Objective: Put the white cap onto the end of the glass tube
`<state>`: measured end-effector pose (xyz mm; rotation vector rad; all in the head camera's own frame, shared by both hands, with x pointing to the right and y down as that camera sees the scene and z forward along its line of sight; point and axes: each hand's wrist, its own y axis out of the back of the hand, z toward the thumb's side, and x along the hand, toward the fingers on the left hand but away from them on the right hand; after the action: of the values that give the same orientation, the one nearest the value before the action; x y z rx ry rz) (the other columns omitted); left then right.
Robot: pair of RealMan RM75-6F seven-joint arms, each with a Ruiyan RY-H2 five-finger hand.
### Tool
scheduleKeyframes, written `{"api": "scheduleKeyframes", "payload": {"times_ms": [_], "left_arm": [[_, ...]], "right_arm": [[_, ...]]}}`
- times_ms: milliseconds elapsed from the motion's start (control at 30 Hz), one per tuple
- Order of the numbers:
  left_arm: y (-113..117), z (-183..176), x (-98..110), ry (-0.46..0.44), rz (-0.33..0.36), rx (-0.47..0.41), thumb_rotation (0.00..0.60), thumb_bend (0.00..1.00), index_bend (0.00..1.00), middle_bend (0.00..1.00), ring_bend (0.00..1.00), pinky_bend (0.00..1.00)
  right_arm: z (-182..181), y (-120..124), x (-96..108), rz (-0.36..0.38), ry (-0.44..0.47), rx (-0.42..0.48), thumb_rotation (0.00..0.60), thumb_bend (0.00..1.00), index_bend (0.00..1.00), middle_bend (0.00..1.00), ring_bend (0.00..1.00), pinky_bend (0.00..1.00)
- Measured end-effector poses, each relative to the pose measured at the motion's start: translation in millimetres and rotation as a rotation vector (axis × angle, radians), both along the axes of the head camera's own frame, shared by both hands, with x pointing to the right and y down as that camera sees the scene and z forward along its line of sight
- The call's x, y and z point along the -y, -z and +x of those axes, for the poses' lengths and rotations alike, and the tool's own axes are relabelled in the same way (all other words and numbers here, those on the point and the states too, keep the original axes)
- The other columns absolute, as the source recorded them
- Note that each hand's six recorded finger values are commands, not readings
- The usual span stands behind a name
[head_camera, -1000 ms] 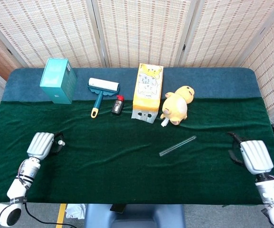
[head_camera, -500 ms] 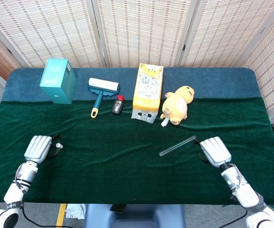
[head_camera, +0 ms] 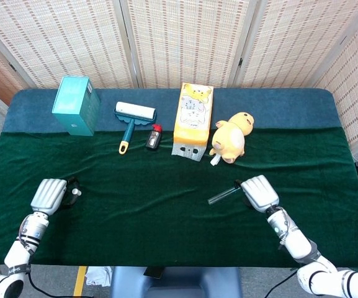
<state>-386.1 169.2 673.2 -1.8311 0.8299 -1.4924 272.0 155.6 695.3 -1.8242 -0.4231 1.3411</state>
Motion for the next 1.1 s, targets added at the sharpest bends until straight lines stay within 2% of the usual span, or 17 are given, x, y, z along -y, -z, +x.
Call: {"api": "scheduleKeyframes", "payload": {"times_ms": [200, 633, 1100], "left_arm": [[-1, -1, -1, 0.003, -0.002, 0.0, 0.6, 0.47, 0.57, 1.0, 0.92, 0.82], [-4, -3, -3, 0.011, -0.014, 0.001, 0.6, 0.47, 0.57, 1.0, 0.92, 0.82], [-5, -3, -3, 0.013, -0.022, 0.005, 0.6, 0.47, 0.57, 1.0, 0.92, 0.82]], "right_arm": [[-13, -16, 1, -0.017, 0.012, -0.006, 0.6, 0.39, 0.41, 0.99, 1.0, 1.0], [-31, -28, 5, -0.023, 0.038, -0.016, 0.6, 0.4, 0.45, 0.99, 1.0, 1.0], [-19, -34, 13, -0.028, 0.019, -0.066, 0.6, 0.39, 0.45, 1.0, 1.0, 1.0]]}}
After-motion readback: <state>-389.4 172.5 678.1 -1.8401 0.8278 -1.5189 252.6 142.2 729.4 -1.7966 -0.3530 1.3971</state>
